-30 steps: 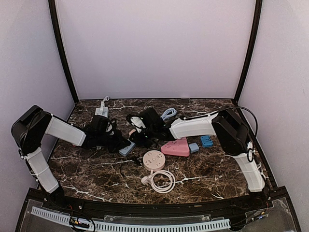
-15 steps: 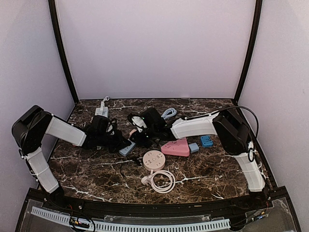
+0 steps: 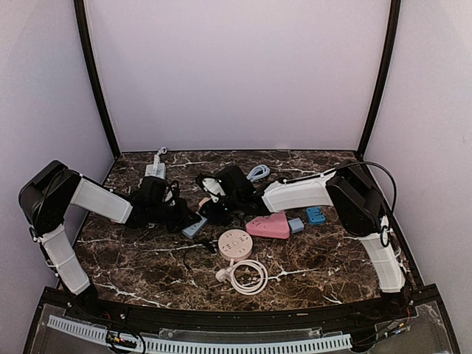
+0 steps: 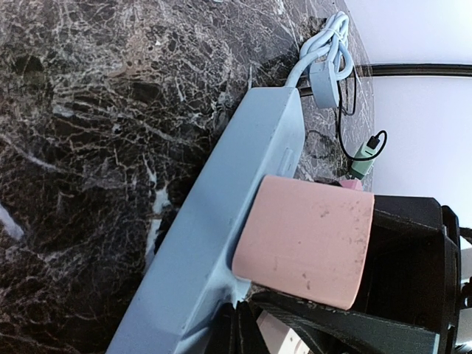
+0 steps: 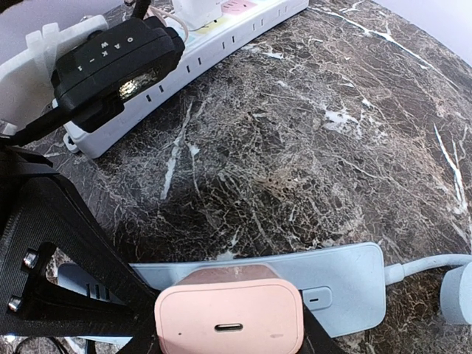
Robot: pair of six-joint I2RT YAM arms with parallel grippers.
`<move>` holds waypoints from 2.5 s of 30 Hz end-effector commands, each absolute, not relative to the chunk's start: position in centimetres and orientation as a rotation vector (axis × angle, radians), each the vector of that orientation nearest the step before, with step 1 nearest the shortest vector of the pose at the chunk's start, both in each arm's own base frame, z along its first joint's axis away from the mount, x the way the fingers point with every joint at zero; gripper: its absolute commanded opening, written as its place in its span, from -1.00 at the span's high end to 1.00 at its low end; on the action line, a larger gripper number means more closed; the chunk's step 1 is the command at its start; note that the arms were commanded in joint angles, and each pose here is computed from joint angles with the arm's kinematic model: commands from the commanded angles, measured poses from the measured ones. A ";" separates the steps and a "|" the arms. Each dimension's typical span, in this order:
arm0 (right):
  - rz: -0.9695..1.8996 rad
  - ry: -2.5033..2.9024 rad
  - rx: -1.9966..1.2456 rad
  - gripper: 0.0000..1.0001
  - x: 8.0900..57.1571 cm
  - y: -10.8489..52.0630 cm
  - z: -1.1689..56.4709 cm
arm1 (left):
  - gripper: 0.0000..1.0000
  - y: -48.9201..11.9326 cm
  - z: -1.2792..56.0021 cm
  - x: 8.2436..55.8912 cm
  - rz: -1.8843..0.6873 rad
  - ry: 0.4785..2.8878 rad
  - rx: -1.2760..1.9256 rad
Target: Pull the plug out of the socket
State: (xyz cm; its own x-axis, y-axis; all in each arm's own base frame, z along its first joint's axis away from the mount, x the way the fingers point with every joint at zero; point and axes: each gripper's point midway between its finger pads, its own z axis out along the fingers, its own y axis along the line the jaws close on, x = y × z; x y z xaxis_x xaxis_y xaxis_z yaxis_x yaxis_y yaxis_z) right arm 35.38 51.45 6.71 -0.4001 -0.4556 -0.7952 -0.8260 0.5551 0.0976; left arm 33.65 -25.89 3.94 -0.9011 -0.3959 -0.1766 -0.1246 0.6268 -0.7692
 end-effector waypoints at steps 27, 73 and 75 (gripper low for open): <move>0.701 1.834 -0.903 0.67 37.5 53.2 18.4 | 1.00 -19.4 -4.9 27.5 -0.726 2.820 -0.679; 0.562 2.185 -0.635 0.72 39.7 41.9 19.1 | 1.00 -19.8 0.3 31.2 -0.652 2.789 -0.512; 0.533 2.257 -0.553 0.72 40.1 39.1 18.5 | 1.00 -20.2 1.7 31.9 -0.669 2.765 -0.469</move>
